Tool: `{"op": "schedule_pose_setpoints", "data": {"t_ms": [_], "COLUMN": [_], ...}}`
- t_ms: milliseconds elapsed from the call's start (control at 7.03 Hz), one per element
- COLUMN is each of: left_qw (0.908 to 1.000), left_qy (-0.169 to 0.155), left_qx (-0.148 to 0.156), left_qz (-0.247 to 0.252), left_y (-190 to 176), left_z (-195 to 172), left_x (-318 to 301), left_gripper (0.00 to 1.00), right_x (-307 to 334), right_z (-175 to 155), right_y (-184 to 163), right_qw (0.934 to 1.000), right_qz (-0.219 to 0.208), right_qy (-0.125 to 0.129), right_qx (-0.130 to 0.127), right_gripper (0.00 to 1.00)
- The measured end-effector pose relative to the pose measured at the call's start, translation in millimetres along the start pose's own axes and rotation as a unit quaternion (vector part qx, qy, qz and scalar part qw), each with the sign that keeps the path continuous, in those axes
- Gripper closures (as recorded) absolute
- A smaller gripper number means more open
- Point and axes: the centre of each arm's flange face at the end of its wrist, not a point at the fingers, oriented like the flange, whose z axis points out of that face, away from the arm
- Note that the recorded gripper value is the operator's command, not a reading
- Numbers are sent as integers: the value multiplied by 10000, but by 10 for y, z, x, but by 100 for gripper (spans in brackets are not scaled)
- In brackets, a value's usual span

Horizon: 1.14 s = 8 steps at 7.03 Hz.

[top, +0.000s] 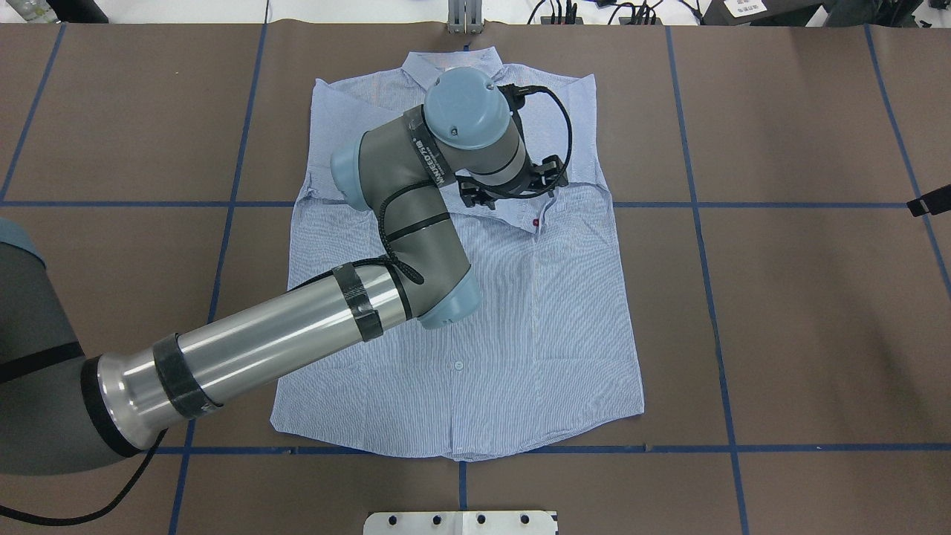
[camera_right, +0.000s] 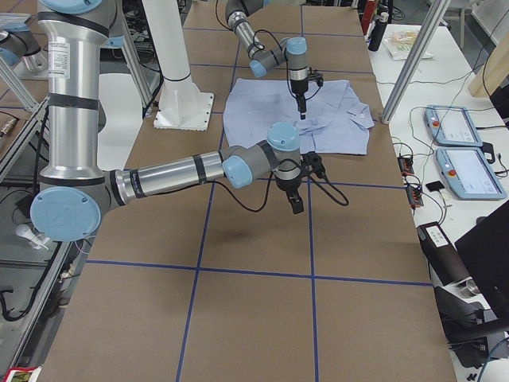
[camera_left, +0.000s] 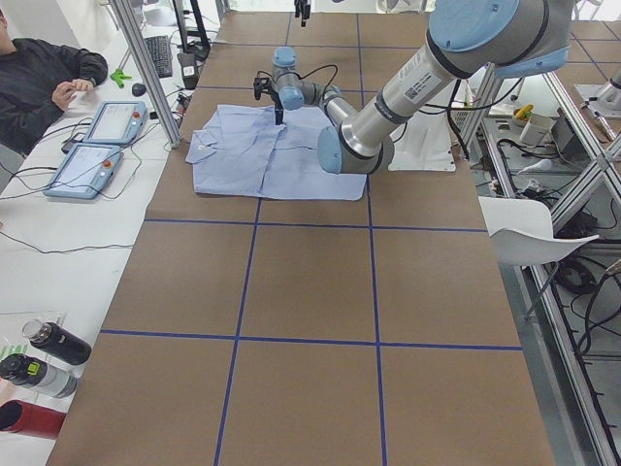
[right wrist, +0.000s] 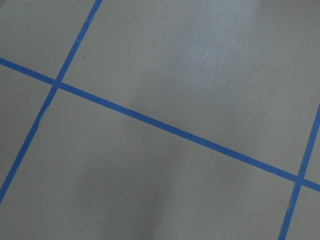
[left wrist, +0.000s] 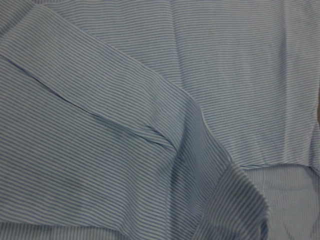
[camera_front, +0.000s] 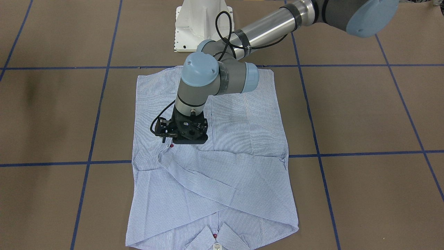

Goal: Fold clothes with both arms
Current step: 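Fold the grasped sleeve across the shirt body over the first sleeve, then lower both grippers to the shirt hem corners nearest the robot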

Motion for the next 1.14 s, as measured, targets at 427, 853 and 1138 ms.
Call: {"op": "schedule_pose_setpoints", "data": {"t_ms": [427, 853, 1138], "left_qw": [9999, 9992, 9990], "left_qy": [119, -109, -161], "left_qx": [-99, -372, -387], "left_qz": [-41, 65, 156], "left_y": [103, 279, 432], "left_z": [-45, -270, -584], "left_x": [130, -245, -601], "left_gripper": [0, 0, 0], "right_x": [-12, -213, -656], "right_z": [-14, -155, -128], "right_y": [-10, -93, -135], "right_qw": [10000, 9975, 9941], "right_qz": [64, 684, 1057], "right_qy": [2, -65, -167], "right_qx": [15, 173, 157], "right_gripper": [0, 0, 0]}}
